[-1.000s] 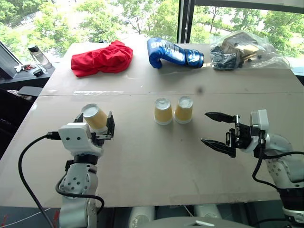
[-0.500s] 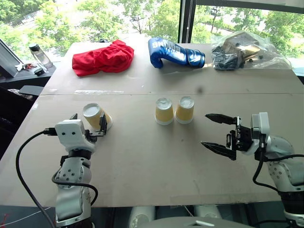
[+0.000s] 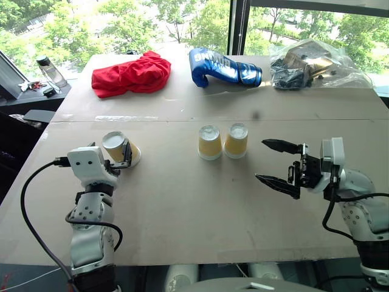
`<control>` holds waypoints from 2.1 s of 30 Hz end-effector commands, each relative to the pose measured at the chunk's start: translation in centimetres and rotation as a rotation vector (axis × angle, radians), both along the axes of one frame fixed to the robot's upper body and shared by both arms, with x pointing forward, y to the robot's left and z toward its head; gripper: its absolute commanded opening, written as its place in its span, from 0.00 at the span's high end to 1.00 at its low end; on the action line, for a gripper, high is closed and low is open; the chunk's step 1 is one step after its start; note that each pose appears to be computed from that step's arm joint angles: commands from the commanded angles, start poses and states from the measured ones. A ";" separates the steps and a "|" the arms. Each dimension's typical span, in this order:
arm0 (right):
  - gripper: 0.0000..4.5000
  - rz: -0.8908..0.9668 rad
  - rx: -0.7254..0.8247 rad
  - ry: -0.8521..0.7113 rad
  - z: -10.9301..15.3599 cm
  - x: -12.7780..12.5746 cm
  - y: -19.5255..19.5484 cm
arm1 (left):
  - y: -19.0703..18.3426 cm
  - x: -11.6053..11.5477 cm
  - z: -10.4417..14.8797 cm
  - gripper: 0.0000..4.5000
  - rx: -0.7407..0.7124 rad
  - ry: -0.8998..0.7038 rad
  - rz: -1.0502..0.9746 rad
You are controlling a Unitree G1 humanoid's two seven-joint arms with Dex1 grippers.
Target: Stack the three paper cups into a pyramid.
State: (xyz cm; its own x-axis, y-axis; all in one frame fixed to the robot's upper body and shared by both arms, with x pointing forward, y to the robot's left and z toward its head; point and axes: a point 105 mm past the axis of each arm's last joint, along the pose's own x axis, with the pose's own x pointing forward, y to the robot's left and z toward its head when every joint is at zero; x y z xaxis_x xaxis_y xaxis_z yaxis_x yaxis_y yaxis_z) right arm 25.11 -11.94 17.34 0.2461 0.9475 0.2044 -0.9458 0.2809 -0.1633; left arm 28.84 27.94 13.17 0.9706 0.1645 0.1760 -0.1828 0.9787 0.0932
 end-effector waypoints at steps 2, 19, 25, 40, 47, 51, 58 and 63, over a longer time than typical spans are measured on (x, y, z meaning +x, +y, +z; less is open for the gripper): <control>0.01 0.021 0.020 -0.050 1.6 -0.4 0.7 | 0.4 0.1 1.2 0.00 0.008 -0.050 -0.006; 0.00 0.017 0.029 -0.051 1.9 -0.4 1.0 | 0.0 1.0 1.9 0.48 -0.001 -0.071 -0.031; 0.00 0.002 0.052 -0.054 2.1 -0.3 0.6 | -0.5 2.4 5.3 0.48 0.057 -0.140 -0.114; 0.00 -0.221 0.027 -0.042 2.6 1.1 -3.8 | -16.3 5.1 14.8 0.48 0.226 -0.175 -1.169; 0.00 -0.266 0.020 -0.037 2.0 1.0 -4.3 | -19.9 5.8 14.0 0.48 0.295 -0.095 -1.379; 0.00 -0.320 0.008 -0.036 1.8 1.2 -4.3 | -20.4 6.0 12.5 0.48 0.322 -0.033 -1.435; 0.00 -0.353 0.008 -0.038 1.7 1.3 -4.5 | -20.2 6.1 11.9 0.48 0.324 -0.026 -1.446; 0.00 -0.353 0.005 -0.039 1.5 1.4 -4.8 | -20.5 6.4 11.6 0.48 0.330 -0.042 -1.440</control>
